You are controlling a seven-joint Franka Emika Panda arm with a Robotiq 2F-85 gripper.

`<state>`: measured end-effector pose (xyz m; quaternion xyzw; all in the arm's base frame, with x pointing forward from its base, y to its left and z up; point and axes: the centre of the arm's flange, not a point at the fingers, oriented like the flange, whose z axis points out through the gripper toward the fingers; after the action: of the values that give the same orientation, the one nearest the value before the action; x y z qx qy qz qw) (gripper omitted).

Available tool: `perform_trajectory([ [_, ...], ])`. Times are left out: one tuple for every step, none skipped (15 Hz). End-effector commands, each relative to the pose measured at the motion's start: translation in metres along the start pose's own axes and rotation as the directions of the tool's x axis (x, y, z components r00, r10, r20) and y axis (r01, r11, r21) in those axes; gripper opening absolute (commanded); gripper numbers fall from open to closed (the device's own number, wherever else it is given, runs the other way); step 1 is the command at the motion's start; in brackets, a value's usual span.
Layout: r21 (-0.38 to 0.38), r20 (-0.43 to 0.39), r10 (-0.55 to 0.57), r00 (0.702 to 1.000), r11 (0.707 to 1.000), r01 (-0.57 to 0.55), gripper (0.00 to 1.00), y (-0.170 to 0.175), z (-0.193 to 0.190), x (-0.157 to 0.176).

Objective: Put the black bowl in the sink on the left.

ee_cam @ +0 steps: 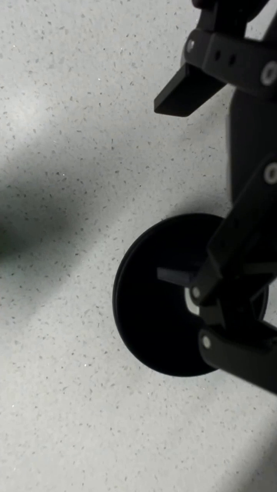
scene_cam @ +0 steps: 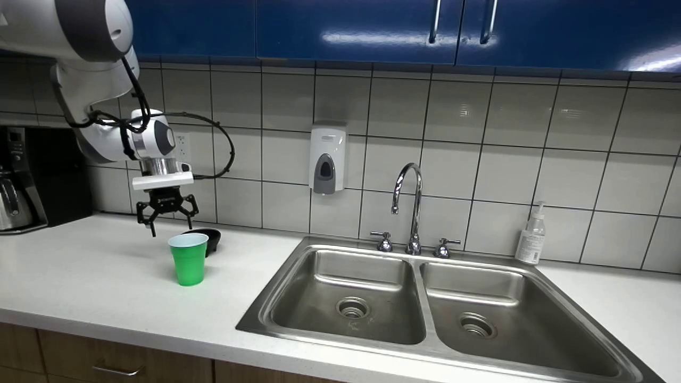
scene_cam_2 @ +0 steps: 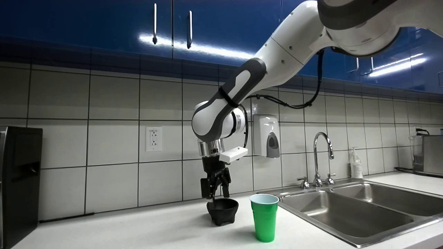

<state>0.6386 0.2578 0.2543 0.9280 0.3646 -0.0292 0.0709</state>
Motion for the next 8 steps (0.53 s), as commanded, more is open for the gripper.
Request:
perform_trajectory([
  [-0.012,0.039,0.03,0.999,0.999,-0.03,1.0,0.014,0.007,0.019],
  [-0.011,0.043,0.033,0.999,0.999,-0.032,1.0,0.015,0.01,0.021],
  [-0.01,0.048,0.034,0.998,0.999,-0.034,1.0,0.017,0.013,0.022],
  [-0.009,0.053,0.035,0.998,0.999,-0.035,1.0,0.018,0.016,0.024],
  [-0.008,0.057,0.037,0.998,0.999,-0.036,1.0,0.018,0.018,0.025],
  [-0.006,0.062,0.037,0.997,0.999,-0.037,1.0,0.019,0.02,0.027],
  [-0.005,0.064,0.038,0.997,0.999,-0.038,1.0,0.019,0.021,0.028],
  [-0.004,0.065,0.039,0.997,0.999,-0.039,1.0,0.02,0.022,0.029],
])
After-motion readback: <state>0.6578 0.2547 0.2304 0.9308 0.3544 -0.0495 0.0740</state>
